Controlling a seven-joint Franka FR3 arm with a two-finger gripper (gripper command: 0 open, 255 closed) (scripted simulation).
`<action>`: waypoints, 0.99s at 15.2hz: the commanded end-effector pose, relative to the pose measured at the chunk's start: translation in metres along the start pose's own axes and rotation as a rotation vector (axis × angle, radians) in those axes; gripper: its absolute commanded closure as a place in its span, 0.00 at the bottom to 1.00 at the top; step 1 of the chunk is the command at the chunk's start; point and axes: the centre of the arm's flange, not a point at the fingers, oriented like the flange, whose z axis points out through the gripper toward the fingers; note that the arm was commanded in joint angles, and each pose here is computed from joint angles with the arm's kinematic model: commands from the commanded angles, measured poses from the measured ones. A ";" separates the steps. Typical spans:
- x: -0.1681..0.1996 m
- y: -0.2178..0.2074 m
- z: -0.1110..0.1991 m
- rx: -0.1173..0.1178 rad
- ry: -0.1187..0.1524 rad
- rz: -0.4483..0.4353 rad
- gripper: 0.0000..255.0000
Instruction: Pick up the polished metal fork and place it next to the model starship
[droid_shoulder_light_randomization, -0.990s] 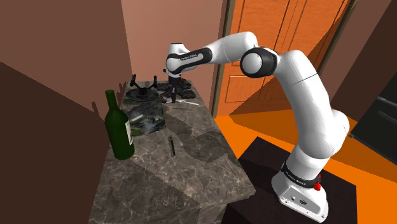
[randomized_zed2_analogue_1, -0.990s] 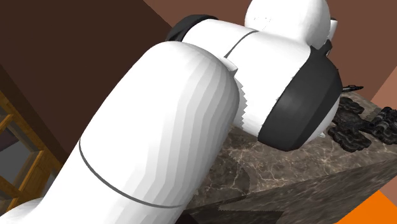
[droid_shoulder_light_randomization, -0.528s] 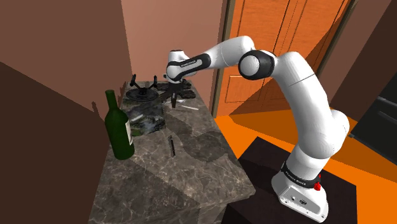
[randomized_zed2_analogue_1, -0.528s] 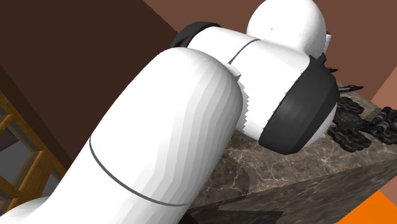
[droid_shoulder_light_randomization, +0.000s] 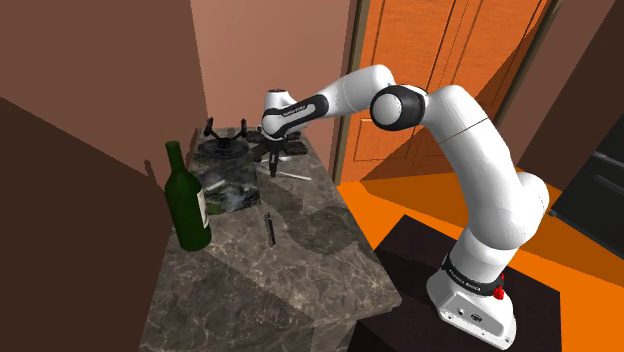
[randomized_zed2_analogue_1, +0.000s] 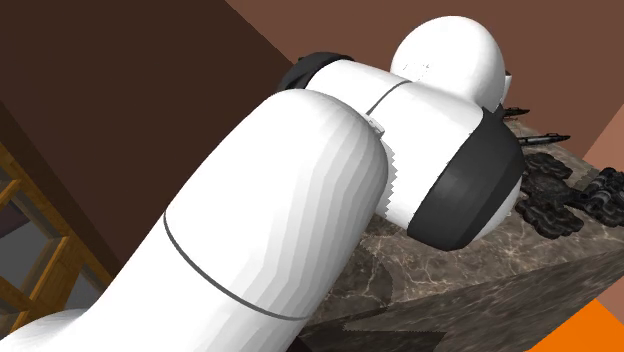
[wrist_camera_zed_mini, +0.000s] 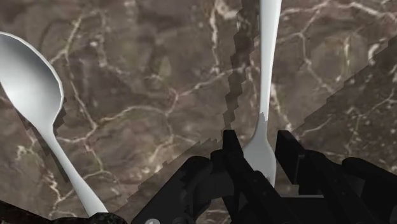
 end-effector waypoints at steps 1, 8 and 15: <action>0.000 0.000 0.004 0.001 0.000 0.000 1.00; 0.000 0.000 0.003 0.001 0.000 0.000 0.00; 0.000 0.000 -0.023 0.001 0.000 0.000 0.00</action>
